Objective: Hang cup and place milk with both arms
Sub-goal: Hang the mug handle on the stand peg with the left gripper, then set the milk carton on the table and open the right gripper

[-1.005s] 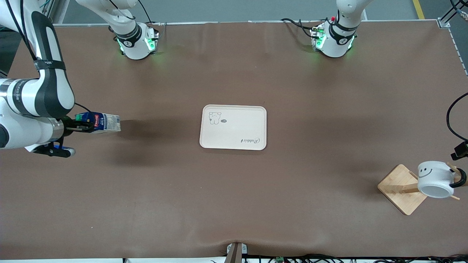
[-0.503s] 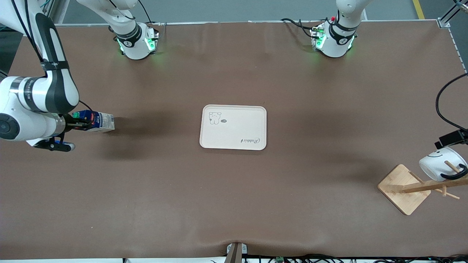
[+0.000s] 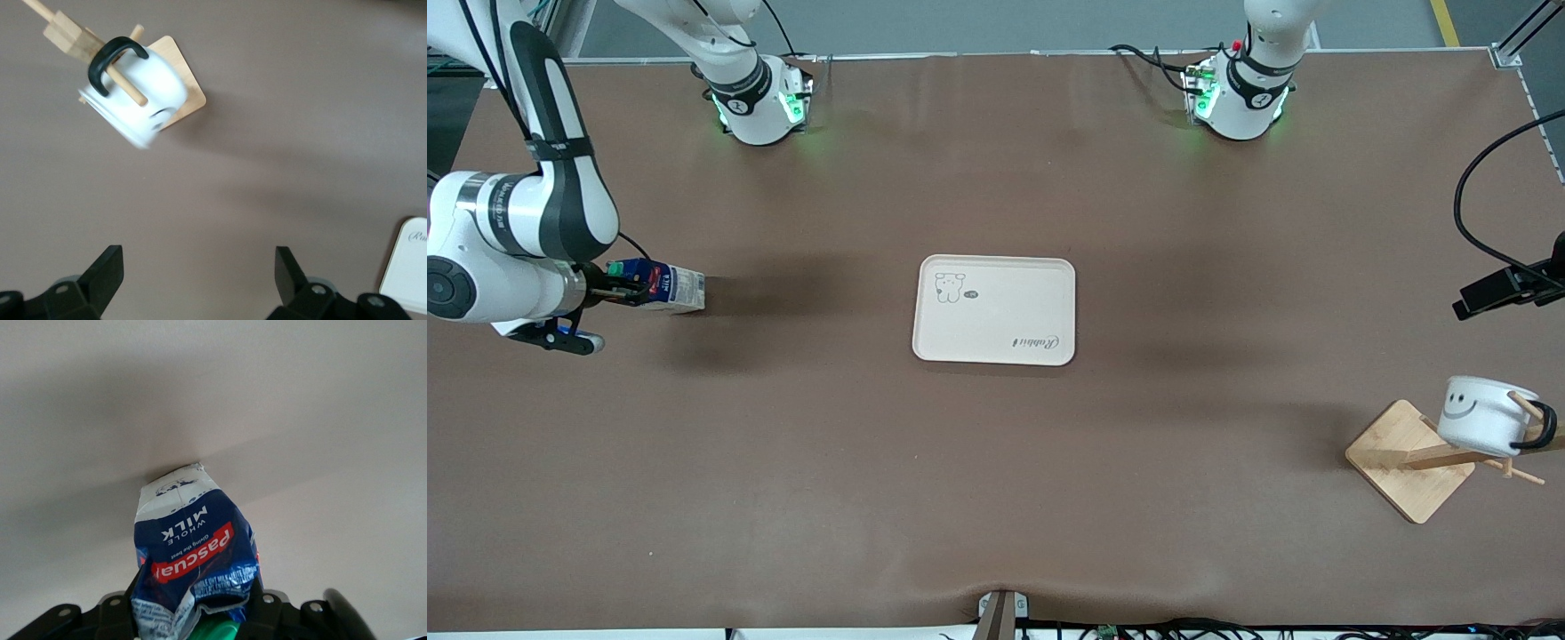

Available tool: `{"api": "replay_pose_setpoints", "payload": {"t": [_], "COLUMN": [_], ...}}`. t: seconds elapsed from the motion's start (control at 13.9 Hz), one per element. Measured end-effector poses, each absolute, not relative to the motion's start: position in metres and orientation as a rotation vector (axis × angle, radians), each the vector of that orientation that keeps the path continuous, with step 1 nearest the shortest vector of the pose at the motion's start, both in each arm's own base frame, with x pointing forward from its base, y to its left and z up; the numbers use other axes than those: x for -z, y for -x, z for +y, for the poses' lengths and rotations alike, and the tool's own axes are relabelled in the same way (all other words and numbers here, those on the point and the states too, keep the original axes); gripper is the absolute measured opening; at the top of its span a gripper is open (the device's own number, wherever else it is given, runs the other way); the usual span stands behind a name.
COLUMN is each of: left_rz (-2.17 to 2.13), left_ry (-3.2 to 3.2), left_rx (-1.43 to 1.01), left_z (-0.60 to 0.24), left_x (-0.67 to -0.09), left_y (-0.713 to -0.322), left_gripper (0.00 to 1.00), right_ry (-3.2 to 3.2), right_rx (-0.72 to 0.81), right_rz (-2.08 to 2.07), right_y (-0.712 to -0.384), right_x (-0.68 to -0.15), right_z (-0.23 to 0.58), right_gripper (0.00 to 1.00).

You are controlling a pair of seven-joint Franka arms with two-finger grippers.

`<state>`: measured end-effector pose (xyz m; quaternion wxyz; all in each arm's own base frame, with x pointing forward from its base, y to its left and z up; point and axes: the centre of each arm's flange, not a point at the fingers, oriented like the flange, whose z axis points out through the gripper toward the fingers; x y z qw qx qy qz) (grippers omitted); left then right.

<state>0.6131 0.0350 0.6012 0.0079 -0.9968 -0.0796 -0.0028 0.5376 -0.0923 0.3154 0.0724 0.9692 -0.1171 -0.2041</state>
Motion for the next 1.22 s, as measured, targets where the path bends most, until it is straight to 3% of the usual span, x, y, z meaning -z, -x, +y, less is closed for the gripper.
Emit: {"api": "replay_pose_setpoints", "payload": {"t": [0.07,0.29,0.36,0.86,1.08,1.22], "left_rz": [-0.228,-0.155,-0.128,-0.088,-0.104,-0.102], "left_ry": [3.113,3.104,3.091,3.097,3.115,3.113], "left_rx": [-0.029,-0.032,-0.008,-0.055,-0.087,-0.093], "left_z": [0.027,-0.004,-0.019,-0.07,-0.061,-0.061], "left_x": [-0.602,-0.619,-0.63,-0.664,-0.658,-0.657], "left_y": [-0.609,-0.597,-0.591,-0.546,-0.539,-0.535], "left_gripper": [1.0,1.0,1.0,1.0,1.0,1.0], "right_ry": [-2.912,-2.911,-2.911,-2.919,-2.97,-3.019], "right_rx": [0.614,0.622,0.624,0.607,0.574,0.448], "right_rz": [-0.351,-0.347,-0.346,-0.351,-0.352,-0.325], "right_y": [-0.537,-0.536,-0.535,-0.549,-0.576,-0.601], "right_x": [-0.315,-0.313,-0.313,-0.34,-0.414,-0.488], "right_z": [-0.092,-0.09,-0.09,-0.086,-0.074,-0.059], "right_gripper": [0.63,0.95,1.0,1.0,1.0,1.0]}}
